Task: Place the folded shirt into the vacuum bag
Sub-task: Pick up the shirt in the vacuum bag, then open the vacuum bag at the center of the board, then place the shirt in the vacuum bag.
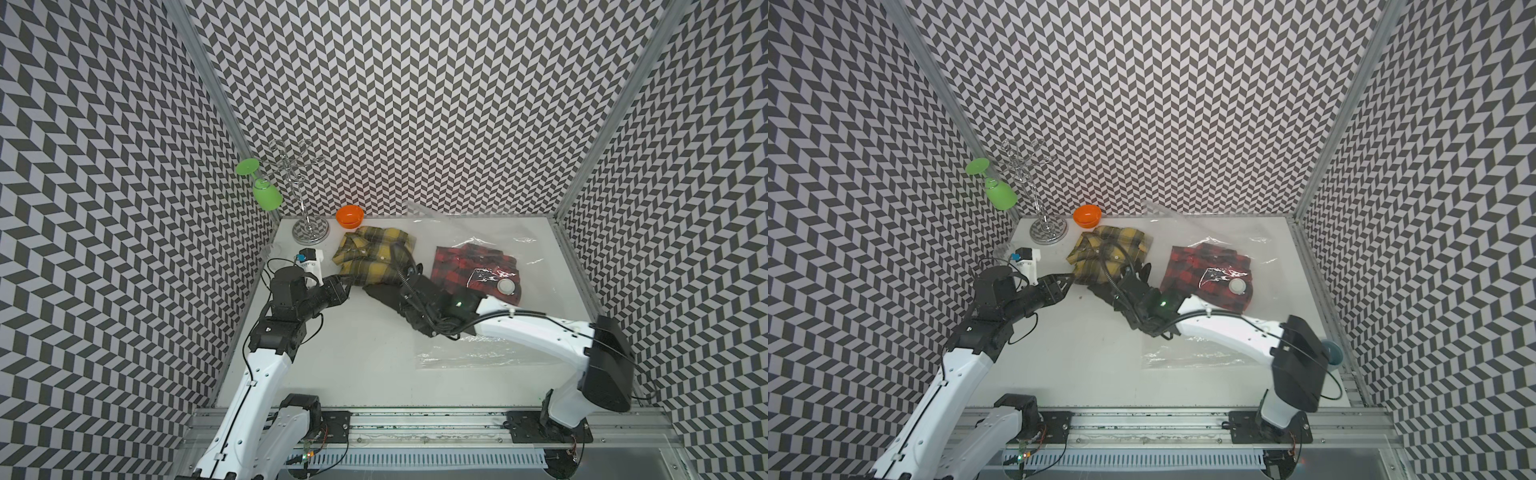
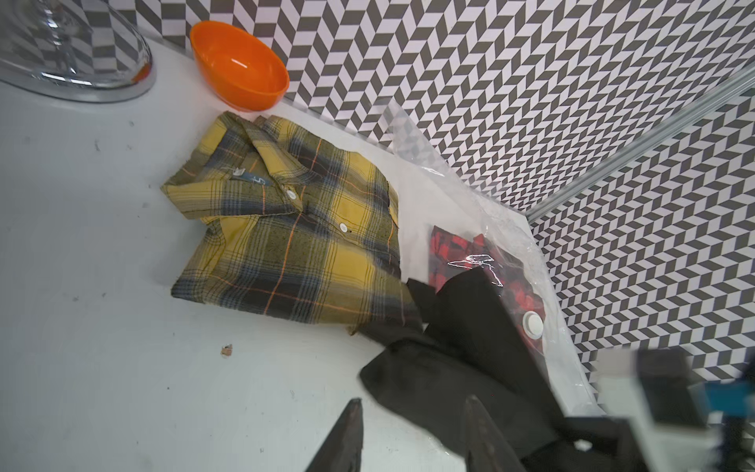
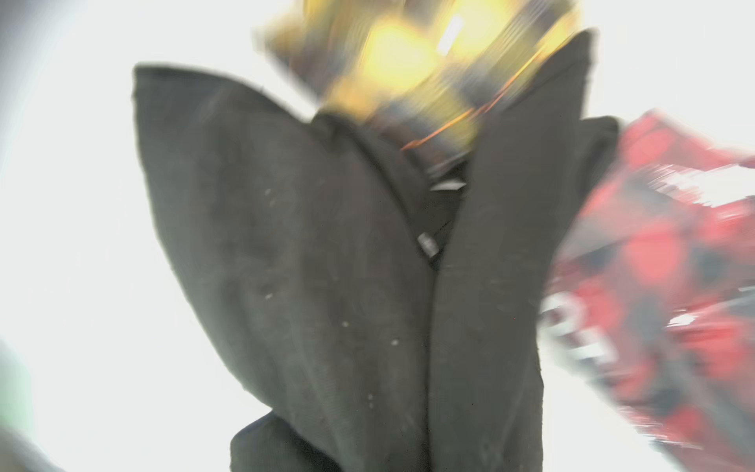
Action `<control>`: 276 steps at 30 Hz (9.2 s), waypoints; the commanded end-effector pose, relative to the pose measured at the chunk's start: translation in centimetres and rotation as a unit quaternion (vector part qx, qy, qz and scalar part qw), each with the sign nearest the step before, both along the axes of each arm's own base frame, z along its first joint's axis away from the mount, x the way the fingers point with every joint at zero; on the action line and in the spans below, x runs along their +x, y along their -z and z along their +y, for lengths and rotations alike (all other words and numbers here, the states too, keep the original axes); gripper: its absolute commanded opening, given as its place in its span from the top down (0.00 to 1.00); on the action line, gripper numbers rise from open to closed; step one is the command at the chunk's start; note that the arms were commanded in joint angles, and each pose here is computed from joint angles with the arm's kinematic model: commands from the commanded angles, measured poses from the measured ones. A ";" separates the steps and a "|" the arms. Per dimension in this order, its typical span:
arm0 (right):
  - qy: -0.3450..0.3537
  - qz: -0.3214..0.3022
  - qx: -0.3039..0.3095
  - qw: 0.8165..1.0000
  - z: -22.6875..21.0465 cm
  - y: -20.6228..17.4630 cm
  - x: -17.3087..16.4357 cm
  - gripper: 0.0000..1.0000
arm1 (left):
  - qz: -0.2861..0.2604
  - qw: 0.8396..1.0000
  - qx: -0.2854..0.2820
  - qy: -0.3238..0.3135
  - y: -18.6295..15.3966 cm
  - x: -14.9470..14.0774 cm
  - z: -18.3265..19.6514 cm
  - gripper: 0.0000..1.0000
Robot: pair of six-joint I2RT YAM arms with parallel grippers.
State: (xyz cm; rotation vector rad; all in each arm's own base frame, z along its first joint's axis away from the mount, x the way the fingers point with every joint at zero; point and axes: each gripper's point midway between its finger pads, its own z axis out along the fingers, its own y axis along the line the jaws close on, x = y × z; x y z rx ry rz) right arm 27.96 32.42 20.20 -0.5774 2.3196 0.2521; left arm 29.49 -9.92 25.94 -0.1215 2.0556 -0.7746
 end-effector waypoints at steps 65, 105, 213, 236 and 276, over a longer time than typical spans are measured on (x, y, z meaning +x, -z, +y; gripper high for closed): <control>0.224 -0.027 0.226 0.948 -23.8 -8.5 7.0 1.00 | -0.174 0.769 0.499 0.361 18.1 -8.3 -36.0 0.32; 0.131 0.075 0.223 0.963 -17.1 -12.3 -3.8 1.00 | -0.066 0.938 0.185 0.284 5.3 3.2 -32.0 1.00; 0.199 0.147 0.097 0.964 -17.7 5.2 -3.2 1.00 | -0.176 0.911 0.159 0.337 -6.0 -1.7 -33.8 1.00; 0.164 0.070 0.175 0.968 -13.0 6.1 3.7 0.77 | -0.174 0.914 0.134 0.341 -6.0 -3.9 -31.8 1.00; 0.374 0.182 0.139 0.899 -23.2 14.5 -3.5 0.04 | -0.115 0.906 0.122 0.388 -0.1 -9.1 -33.4 1.00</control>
